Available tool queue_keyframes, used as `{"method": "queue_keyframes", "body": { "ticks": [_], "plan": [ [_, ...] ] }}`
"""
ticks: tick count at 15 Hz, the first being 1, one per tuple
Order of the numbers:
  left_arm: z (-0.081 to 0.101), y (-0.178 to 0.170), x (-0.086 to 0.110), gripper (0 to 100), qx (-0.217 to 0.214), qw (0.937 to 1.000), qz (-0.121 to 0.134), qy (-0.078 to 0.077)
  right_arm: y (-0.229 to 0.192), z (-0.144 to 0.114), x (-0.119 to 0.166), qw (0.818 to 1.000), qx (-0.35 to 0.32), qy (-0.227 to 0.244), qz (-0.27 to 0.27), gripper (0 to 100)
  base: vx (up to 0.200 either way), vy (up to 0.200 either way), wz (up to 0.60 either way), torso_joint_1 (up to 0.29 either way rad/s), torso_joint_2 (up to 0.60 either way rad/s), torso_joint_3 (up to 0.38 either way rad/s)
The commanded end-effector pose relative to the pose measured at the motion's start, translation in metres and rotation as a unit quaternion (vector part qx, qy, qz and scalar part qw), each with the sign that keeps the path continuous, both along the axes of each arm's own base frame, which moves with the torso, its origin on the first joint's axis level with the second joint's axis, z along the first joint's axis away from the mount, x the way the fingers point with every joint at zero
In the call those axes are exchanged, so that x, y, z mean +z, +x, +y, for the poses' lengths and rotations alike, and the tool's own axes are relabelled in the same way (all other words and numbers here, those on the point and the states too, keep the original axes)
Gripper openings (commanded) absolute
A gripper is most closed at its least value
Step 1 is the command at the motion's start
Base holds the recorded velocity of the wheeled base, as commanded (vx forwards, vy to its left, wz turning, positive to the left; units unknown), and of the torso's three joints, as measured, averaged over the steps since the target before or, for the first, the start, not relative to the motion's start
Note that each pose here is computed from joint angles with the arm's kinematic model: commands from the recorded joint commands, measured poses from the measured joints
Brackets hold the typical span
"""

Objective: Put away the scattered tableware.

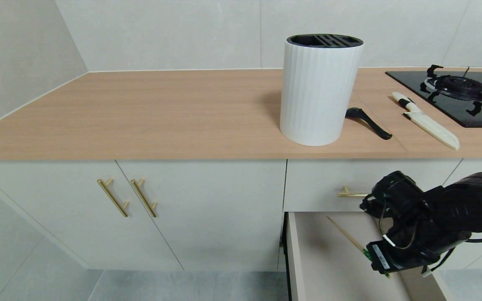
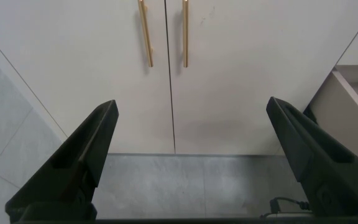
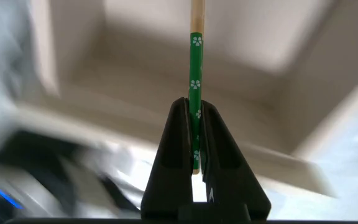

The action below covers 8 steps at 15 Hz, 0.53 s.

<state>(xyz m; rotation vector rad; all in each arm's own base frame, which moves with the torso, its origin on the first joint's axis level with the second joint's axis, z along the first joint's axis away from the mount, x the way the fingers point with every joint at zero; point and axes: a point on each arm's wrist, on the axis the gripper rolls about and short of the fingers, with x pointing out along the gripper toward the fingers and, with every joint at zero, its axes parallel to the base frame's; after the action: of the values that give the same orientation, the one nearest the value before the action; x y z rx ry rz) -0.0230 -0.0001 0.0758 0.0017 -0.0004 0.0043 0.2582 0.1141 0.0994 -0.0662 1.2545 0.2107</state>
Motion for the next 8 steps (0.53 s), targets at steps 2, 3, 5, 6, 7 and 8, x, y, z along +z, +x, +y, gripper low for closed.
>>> {"method": "queue_keyframes", "body": {
  "ticks": [2, 3, 5, 6, 7, 8],
  "plan": [
    [0.0, 0.0, 0.0, 100, 0.0, 1.0, 0.0, 0.0, 0.01, 0.022, -0.023, 1.0, 0.007, -0.006, 0.026, 0, 0.0, 0.0, 0.0, 0.0, 0.0, 0.0],
    [0.0, 0.0, 0.0, 100, 0.0, 1.0, 0.0, 0.0, 0.012, 0.023, -0.023, 1.0, 0.004, -0.003, 0.024, 0, 0.0, 0.0, 0.0, 0.0, 0.0, 0.0],
    [0.0, 0.0, 0.0, 100, 0.0, 1.0, 0.0, 0.0, 0.018, 0.027, -0.024, 1.0, -0.022, 0.01, 0.018, 0, 0.0, 0.0, 0.0, 0.0, 0.0, 0.0],
    [0.0, 0.0, 0.0, 100, 0.0, 1.0, 0.0, 0.0, 0.018, 0.03, -0.025, 1.0, -0.023, 0.012, 0.016, 0, 0.0, 0.0, 0.0, 0.0, 0.0, 0.0],
    [0.0, 0.0, 0.0, 100, 0.0, 1.0, 0.0, 0.0, 0.018, 0.031, -0.026, 1.0, -0.023, 0.014, 0.014, 0, 0.0, 0.0, 0.0, 0.0, 0.0, 0.0],
    [0.0, 0.0, 0.0, 100, 0.0, 1.0, 0.0, 0.0, 0.018, 0.032, -0.027, 1.0, -0.022, 0.014, 0.014, 0, 0.0, 0.0, 0.0, 0.0, 0.0, 0.0]
  ]
}}
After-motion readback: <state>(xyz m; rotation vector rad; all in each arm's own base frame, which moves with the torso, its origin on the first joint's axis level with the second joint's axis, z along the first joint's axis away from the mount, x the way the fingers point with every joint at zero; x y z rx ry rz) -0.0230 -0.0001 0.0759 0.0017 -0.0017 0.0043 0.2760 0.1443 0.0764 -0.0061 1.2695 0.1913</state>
